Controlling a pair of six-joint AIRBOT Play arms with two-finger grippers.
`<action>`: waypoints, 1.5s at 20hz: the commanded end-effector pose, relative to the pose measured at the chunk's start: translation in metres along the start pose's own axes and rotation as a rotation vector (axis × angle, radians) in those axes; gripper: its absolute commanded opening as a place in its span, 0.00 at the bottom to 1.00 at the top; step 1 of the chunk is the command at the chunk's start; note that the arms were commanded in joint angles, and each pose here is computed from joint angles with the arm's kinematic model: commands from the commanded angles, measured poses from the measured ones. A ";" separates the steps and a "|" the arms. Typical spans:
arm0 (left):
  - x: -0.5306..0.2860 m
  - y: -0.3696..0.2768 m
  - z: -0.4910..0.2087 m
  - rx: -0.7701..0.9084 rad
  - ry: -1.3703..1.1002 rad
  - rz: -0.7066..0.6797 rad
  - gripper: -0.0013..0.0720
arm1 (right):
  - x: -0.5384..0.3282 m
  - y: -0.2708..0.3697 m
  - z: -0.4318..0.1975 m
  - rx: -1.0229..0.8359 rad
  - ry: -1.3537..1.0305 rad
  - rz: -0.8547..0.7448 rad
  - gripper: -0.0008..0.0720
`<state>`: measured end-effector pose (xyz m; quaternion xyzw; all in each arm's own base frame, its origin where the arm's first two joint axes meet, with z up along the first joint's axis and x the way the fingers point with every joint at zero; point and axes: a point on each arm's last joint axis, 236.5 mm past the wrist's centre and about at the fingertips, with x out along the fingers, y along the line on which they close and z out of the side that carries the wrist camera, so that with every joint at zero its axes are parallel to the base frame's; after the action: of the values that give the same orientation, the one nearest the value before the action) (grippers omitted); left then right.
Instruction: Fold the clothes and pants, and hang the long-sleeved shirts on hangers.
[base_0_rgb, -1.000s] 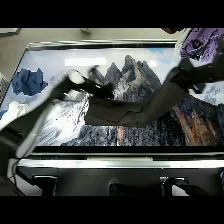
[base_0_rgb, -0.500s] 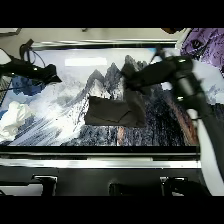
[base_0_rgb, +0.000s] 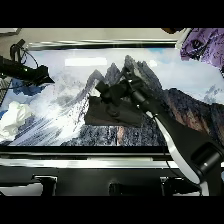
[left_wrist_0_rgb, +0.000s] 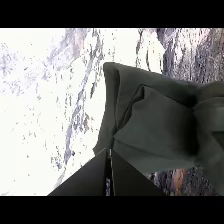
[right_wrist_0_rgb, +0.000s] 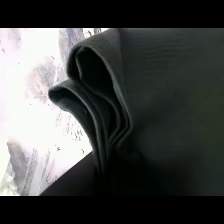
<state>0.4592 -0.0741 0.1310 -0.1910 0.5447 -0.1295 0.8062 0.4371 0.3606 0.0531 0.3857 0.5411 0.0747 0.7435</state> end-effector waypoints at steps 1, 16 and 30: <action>-0.001 0.001 -0.001 0.002 0.002 0.002 0.04 | 0.033 -0.004 -0.008 0.035 0.016 0.009 0.05; -0.001 0.001 -0.001 0.002 0.003 0.002 0.04 | -0.073 -0.018 0.070 -0.100 -0.012 0.053 0.77; -0.013 0.002 0.002 -0.001 -0.026 0.004 0.04 | -0.089 -0.252 0.112 -0.066 0.276 0.037 0.76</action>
<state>0.4565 -0.0671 0.1401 -0.1914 0.5363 -0.1258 0.8123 0.4368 0.0683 0.0015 0.3570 0.6108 0.1048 0.6989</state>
